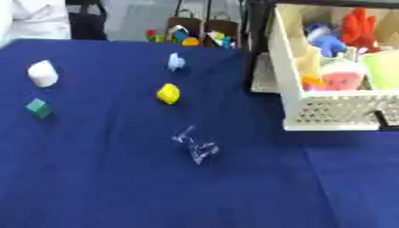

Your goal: Pick up objects from table and place into drawer.

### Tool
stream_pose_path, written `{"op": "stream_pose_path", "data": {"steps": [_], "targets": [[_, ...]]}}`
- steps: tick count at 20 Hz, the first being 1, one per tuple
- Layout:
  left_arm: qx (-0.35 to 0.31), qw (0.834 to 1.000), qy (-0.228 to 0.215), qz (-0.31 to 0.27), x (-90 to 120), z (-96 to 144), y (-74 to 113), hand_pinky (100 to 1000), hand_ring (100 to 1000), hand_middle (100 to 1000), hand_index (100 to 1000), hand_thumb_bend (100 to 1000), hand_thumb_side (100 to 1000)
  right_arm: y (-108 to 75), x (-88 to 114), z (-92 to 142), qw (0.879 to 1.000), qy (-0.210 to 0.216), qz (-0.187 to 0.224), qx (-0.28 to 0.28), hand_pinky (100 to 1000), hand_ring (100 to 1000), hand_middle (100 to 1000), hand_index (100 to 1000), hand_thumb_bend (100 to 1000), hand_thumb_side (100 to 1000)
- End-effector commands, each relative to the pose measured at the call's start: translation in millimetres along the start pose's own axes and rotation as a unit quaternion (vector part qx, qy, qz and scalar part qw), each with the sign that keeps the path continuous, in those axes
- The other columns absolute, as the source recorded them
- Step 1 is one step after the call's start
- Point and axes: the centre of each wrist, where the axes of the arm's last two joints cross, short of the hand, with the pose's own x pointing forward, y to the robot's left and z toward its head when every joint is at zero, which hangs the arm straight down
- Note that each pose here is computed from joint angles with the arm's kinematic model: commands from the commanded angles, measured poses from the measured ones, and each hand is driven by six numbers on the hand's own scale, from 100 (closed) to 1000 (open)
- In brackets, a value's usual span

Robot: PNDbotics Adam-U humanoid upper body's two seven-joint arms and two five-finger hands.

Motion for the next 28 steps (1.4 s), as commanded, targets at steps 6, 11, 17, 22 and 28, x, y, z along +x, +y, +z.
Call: {"op": "stream_pose_path", "data": {"steps": [6, 11, 17, 22, 28], "targets": [[0.002, 1.0, -0.016, -0.003, 4.5, -7.5, 3.0, 549, 671, 674, 818, 421, 1000, -2.3, 1.7, -11.6, 1.0, -0.027, -0.002, -0.005, 750, 788, 751, 836, 100, 1000], [-0.005, 1.0, -0.014, -0.023, 4.1, -9.7, 9.4, 545, 661, 670, 816, 420, 1000, -2.4, 1.7, -11.7, 1.0, -0.027, -0.001, -0.002, 750, 788, 750, 836, 100, 1000], [-0.05, 0.994, 0.0, -0.096, 3.6, -13.3, 28.4, 532, 635, 660, 821, 407, 1000, -2.4, 1.8, -11.6, 1.0, -0.027, -0.001, 0.001, 751, 788, 751, 836, 100, 1000], [-0.113, 0.979, 0.009, -0.169, 4.0, -18.4, 44.3, 528, 622, 662, 835, 411, 1000, -1.5, 2.2, -11.5, 1.0, -0.026, -0.003, 0.003, 751, 787, 751, 836, 100, 1000], [-0.177, 0.949, 0.025, -0.258, -4.2, -30.8, 58.6, 552, 642, 693, 863, 481, 979, -1.1, 2.5, -11.2, 1.0, -0.026, -0.004, 0.008, 752, 787, 751, 837, 100, 1000]]}}
